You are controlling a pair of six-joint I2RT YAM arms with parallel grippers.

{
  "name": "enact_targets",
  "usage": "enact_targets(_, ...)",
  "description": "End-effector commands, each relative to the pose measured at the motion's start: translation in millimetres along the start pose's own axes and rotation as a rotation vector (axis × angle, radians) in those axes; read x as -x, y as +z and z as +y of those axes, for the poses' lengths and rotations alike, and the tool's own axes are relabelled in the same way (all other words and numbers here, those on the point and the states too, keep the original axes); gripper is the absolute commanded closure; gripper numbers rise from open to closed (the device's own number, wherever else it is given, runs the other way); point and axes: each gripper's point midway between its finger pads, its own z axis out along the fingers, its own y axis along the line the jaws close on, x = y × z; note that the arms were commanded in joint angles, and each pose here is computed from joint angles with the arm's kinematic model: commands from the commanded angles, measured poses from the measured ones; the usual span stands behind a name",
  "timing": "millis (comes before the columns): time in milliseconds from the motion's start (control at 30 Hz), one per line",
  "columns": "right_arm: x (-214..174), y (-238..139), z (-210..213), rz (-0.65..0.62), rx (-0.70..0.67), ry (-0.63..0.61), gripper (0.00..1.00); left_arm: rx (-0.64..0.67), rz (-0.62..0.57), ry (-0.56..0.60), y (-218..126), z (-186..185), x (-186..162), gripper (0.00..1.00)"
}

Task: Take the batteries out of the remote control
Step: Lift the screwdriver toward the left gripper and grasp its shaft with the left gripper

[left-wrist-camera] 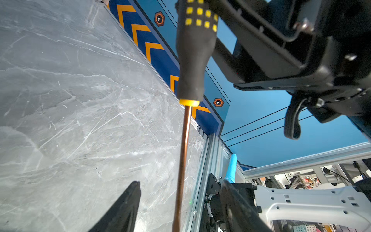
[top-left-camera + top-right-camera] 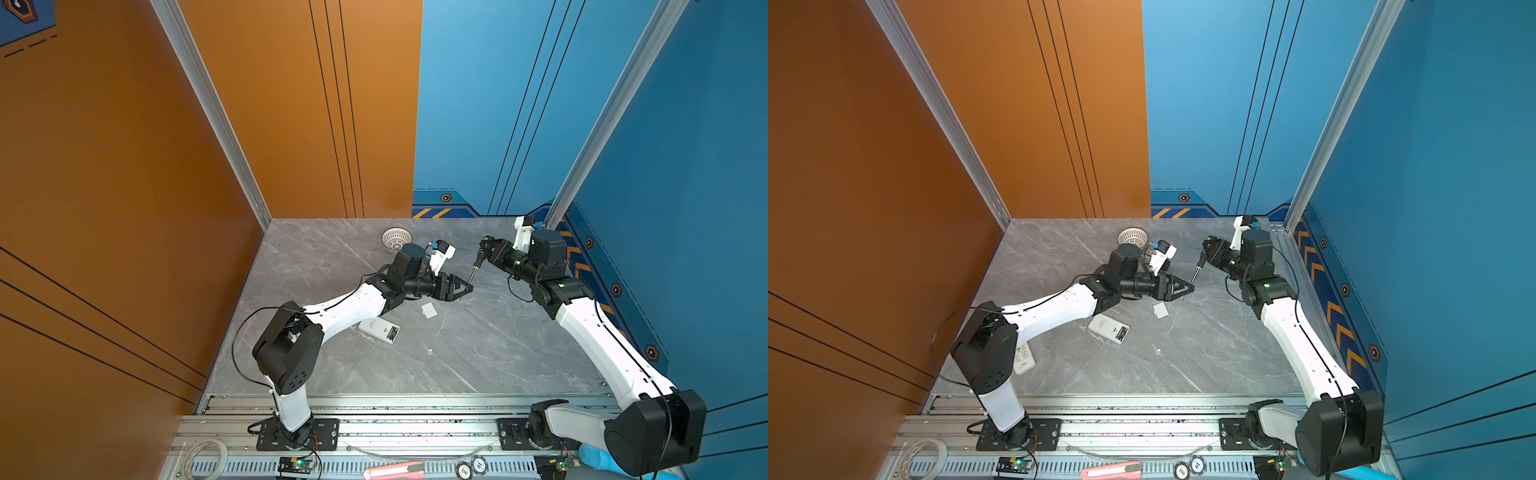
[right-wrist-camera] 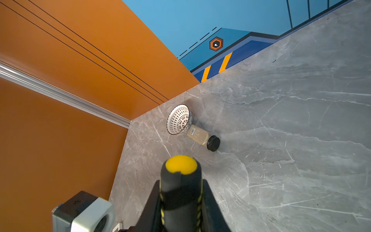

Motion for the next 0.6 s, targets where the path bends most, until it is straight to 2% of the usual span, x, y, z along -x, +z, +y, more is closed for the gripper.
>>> enact_targets(0, 10.0, -3.8, 5.9, -0.055, 0.002, -0.018, 1.00, -0.032, 0.034, 0.031, 6.3, -6.8, -4.1, 0.35)
enact_targets(133, 7.0, -3.4, 8.4, -0.047, -0.019, -0.029, 1.00, 0.001, 0.059, 0.044, 8.7, -2.6, -10.5, 0.38)
enact_targets(267, 6.5, -4.6, 10.0, -0.049, -0.020, -0.018, 1.00, 0.072, 0.090, 0.067, 8.4, 8.0, -20.4, 0.48)
enact_targets(333, 6.8, -7.0, 12.8, -0.055, -0.020, -0.022, 1.00, 0.105, 0.093, 0.068, 7.0, 16.5, -22.9, 0.55)
enact_targets(400, 6.4, -10.3, 15.7, -0.058, -0.019, -0.025, 1.00, 0.135, 0.080, 0.071, 4.1, 23.0, -20.6, 0.70)
enact_targets(567, -0.7, -17.8, 20.0, -0.042, -0.004, -0.012, 1.00, 0.238, 0.011, 0.146, -20.1, 29.4, 3.6, 0.95)
